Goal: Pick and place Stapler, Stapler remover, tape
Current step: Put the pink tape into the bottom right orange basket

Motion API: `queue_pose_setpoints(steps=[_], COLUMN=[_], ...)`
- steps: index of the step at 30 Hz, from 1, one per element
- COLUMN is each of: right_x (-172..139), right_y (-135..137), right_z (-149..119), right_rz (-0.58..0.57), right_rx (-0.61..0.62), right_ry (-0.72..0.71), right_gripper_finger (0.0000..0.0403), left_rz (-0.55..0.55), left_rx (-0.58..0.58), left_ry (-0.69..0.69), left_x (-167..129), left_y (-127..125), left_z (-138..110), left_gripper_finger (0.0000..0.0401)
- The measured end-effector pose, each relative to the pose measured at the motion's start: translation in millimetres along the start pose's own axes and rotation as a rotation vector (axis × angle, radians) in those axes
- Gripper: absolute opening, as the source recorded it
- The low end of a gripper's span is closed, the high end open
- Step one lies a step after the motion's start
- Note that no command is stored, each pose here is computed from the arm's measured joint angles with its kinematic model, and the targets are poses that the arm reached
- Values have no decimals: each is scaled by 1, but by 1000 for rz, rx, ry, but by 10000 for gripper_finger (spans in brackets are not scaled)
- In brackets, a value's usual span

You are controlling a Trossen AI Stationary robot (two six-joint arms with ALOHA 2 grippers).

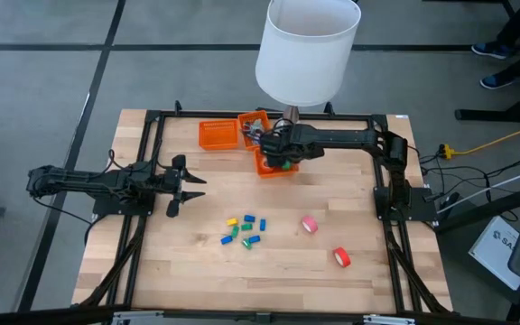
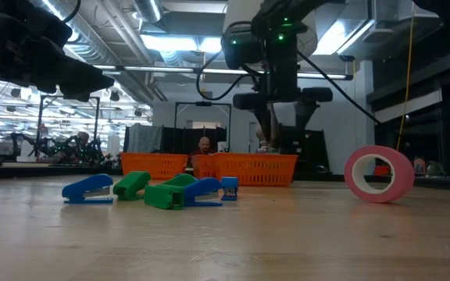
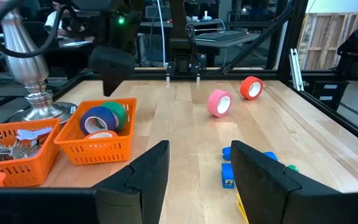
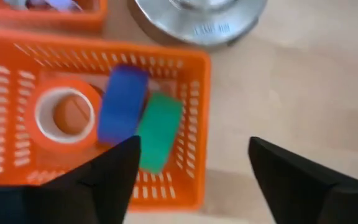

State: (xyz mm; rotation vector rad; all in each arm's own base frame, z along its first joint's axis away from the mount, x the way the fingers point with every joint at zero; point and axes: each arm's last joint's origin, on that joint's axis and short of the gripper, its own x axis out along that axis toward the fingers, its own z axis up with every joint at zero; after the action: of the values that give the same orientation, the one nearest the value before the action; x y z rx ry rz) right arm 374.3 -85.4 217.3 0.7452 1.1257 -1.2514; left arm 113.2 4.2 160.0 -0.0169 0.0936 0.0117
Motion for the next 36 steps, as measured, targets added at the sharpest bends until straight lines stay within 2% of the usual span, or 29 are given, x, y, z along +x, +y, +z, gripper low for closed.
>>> queue_pose_setpoints(steps=[4, 8, 25, 29, 36], right_x=[-7, -18, -59, -61, -51], right_y=[-1, 3, 16, 16, 12], right_z=[-9, -24, -129, -155, -191], right_rz=[-10, -1, -8, -9, 3], right_rx=[-2, -46, -354, -424, -488], right_ry=[91, 142, 234, 230, 333], right_gripper_finger=[348, 364, 359, 359, 358], left_rz=[0, 0, 0, 0, 0], left_rx=[0, 0, 0, 0, 0], left_ry=[0, 0, 0, 0, 0], left_x=[0, 0, 0, 0, 0], left_y=[0, 0, 0, 0, 0], left_z=[0, 0, 0, 0, 0], left_gripper_finger=[169, 169, 169, 169, 169])
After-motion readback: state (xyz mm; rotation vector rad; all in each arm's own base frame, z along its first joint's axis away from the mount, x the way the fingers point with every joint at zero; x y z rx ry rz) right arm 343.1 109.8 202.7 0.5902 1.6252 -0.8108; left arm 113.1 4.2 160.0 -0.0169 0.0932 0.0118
